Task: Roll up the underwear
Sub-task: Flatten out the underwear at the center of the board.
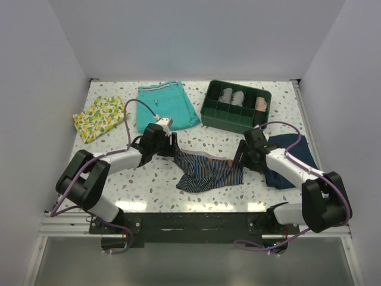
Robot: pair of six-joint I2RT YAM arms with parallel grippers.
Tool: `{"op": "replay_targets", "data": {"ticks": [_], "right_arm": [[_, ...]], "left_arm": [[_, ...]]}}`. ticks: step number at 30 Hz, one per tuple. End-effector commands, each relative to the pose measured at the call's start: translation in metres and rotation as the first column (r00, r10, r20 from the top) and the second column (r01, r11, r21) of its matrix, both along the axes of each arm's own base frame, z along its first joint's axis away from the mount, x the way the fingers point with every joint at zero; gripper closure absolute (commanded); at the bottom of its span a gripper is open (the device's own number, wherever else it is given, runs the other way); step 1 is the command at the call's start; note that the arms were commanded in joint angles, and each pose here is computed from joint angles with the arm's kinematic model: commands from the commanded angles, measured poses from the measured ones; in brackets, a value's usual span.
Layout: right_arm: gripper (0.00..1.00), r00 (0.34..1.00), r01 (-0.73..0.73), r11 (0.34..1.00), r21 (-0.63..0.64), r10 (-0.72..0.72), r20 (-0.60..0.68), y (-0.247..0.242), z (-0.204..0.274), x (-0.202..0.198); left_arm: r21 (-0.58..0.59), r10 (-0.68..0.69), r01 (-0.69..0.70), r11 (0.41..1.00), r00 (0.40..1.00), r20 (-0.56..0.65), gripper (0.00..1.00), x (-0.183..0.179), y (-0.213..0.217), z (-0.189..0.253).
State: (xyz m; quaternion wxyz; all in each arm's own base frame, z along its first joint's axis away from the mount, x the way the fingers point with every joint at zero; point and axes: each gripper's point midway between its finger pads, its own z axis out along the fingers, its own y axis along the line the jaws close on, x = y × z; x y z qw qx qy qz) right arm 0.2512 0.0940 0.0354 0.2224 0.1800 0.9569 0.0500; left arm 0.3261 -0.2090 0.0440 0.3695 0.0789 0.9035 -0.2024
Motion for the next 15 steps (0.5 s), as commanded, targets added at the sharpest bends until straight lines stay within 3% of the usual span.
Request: {"op": "replay_targets", "data": {"ticks": [1, 15], "right_arm": [[0.28, 1.000, -0.019, 1.000, 0.014, 0.019, -0.008, 0.003, 0.000, 0.007], [0.34, 1.000, -0.016, 0.999, 0.052, 0.016, -0.005, 0.005, -0.009, 0.018]], "left_arm": [[-0.083, -0.085, 0.084, 0.993, 0.996, 0.001, 0.35, -0.001, -0.018, 0.000], [-0.115, -0.091, 0.091, 0.989, 0.996, 0.006, 0.41, 0.001, -0.018, -0.003]]}}
